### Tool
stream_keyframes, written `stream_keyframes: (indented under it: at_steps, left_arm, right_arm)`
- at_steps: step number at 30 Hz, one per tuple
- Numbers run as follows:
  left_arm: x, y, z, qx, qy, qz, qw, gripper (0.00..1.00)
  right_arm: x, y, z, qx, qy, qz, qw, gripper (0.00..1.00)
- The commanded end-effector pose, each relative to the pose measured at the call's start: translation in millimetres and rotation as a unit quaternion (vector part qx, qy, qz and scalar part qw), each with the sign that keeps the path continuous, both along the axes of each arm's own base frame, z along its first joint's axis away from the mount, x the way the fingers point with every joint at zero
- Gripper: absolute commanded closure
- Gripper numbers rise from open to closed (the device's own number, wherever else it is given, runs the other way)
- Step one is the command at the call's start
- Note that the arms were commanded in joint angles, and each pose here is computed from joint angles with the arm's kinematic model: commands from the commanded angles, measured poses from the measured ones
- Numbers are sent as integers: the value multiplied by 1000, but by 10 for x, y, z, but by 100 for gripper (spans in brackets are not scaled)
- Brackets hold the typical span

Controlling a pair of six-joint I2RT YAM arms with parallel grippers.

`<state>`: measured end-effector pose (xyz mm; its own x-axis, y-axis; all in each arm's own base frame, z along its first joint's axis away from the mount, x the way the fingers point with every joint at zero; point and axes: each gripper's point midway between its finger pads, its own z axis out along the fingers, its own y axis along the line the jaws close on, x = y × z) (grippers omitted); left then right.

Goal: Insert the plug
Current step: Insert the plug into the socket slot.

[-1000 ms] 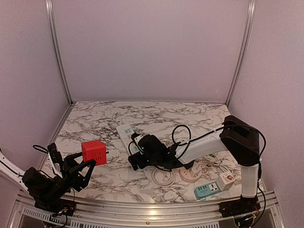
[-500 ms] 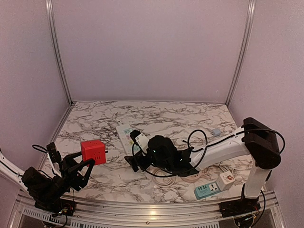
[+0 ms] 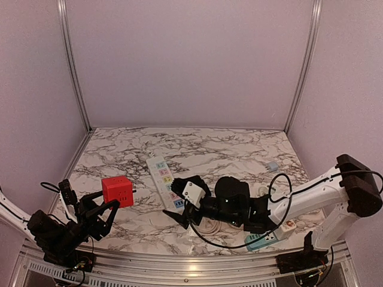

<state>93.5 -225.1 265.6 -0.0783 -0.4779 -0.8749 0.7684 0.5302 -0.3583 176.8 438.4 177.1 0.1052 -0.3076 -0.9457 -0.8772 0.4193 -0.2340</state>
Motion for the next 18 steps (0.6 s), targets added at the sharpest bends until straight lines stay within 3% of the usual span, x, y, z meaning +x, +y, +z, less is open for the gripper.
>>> stream_keyframes:
  at_steps: [1,8,18]
  left_arm:
    - [-6,42,-373,37,-9,-5,999,100]
    - [-115,-72,-335,45,-29,-37,998,100]
    - [-431,-590,-283,117,-72,-118,983,100]
  right_arm:
    - [-370,3,423,29,-96,105,989,2]
    - [-806,-259,723,86,-123,196,969,5]
    - [-921,-338,978,92,-92,180,975,12]
